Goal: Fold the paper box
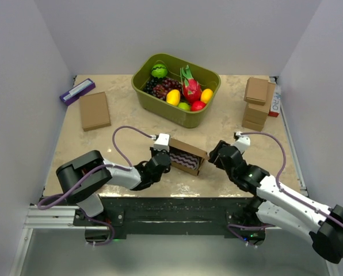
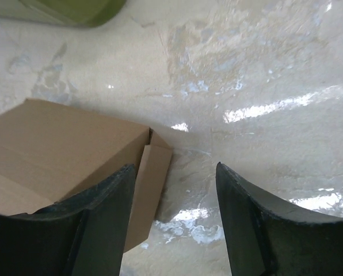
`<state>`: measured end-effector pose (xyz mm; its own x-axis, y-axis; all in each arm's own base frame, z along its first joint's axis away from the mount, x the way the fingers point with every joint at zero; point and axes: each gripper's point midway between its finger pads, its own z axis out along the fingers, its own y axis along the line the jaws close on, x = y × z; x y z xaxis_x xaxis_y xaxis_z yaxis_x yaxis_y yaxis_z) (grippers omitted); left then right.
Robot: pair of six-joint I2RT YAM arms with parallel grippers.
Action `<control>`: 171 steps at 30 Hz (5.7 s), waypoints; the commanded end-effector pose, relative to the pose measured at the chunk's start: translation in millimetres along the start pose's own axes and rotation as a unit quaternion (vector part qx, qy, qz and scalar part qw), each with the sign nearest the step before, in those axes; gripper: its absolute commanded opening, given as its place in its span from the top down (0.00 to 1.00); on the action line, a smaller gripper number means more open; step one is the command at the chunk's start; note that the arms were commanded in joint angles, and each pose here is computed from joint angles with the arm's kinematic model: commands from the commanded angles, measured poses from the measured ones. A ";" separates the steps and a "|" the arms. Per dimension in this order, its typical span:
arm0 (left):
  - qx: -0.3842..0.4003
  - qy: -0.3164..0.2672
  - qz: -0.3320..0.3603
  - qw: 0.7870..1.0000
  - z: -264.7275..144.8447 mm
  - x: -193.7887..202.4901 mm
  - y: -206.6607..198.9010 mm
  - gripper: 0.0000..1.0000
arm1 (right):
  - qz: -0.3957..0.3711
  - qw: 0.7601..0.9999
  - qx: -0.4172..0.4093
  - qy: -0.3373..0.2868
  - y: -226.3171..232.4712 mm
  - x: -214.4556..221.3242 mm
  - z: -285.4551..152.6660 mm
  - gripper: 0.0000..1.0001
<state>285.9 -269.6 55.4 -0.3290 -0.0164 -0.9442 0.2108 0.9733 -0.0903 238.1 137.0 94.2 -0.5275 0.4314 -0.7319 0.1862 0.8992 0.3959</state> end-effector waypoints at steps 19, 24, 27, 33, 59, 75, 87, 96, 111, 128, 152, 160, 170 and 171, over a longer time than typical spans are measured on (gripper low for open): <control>-0.052 0.092 0.103 0.989 -13.3 38.3 33.1 1.00 | 0.045 0.994 -0.049 -0.092 33.0 -82.9 -50.8 0.40; -0.055 0.090 0.098 0.990 -10.9 32.2 29.8 1.00 | 0.044 0.994 0.002 -0.098 -3.0 -76.7 -57.6 0.39; -0.052 0.091 0.101 0.989 -10.0 32.1 27.9 1.00 | 0.058 0.993 -0.008 -0.107 -5.0 -79.5 -62.8 0.39; -0.047 0.094 0.110 0.988 -9.2 35.6 26.8 1.00 | 0.069 0.990 -0.092 -0.079 45.7 -78.0 -55.2 0.40; -0.005 0.077 0.091 0.993 -42.2 5.5 28.9 0.37 | -0.005 0.992 -0.118 0.041 119.6 47.9 5.6 0.42; 0.037 0.137 0.082 0.987 -75.4 9.5 32.5 0.16 | -0.016 0.994 -0.100 0.046 119.2 57.8 15.1 0.42; 0.028 0.148 0.019 0.988 -106.2 -12.5 57.2 0.14 | -0.011 0.994 -0.103 0.040 118.9 51.2 9.7 0.42; 0.118 0.067 -0.081 0.987 -129.5 -105.0 23.9 0.14 | -0.012 0.995 -0.100 0.020 112.3 32.3 -2.7 0.41; 0.254 0.069 -0.085 0.961 -130.0 -129.3 -40.6 0.13 | -0.011 0.995 -0.093 0.029 105.4 38.0 -2.6 0.41; 0.150 0.138 -0.074 0.976 -109.7 -46.1 26.9 0.20 | -0.011 0.997 -0.078 0.020 91.2 31.4 -8.9 0.40; 0.014 0.089 -0.188 0.978 -125.5 -21.6 96.8 0.04 | -0.017 0.988 -0.112 0.108 82.9 76.0 -15.1 0.28; -0.036 0.131 -0.198 0.971 -116.3 24.9 109.8 0.05 | -0.041 0.987 -0.101 0.117 97.8 87.2 7.4 0.27; 0.069 0.212 -0.200 0.954 -117.9 69.5 67.4 0.17 | -0.057 0.979 -0.137 0.141 132.5 84.1 43.4 0.27; 0.090 0.202 -0.207 0.953 -116.0 62.8 57.4 0.18 | -0.060 0.977 -0.143 0.146 137.4 85.2 49.0 0.27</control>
<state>179.8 -159.7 29.4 -0.6919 -0.2743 -0.6679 0.0485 0.9053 -0.4220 233.0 265.4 33.8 -0.7634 0.2591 -0.5917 -0.0076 0.9123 0.4093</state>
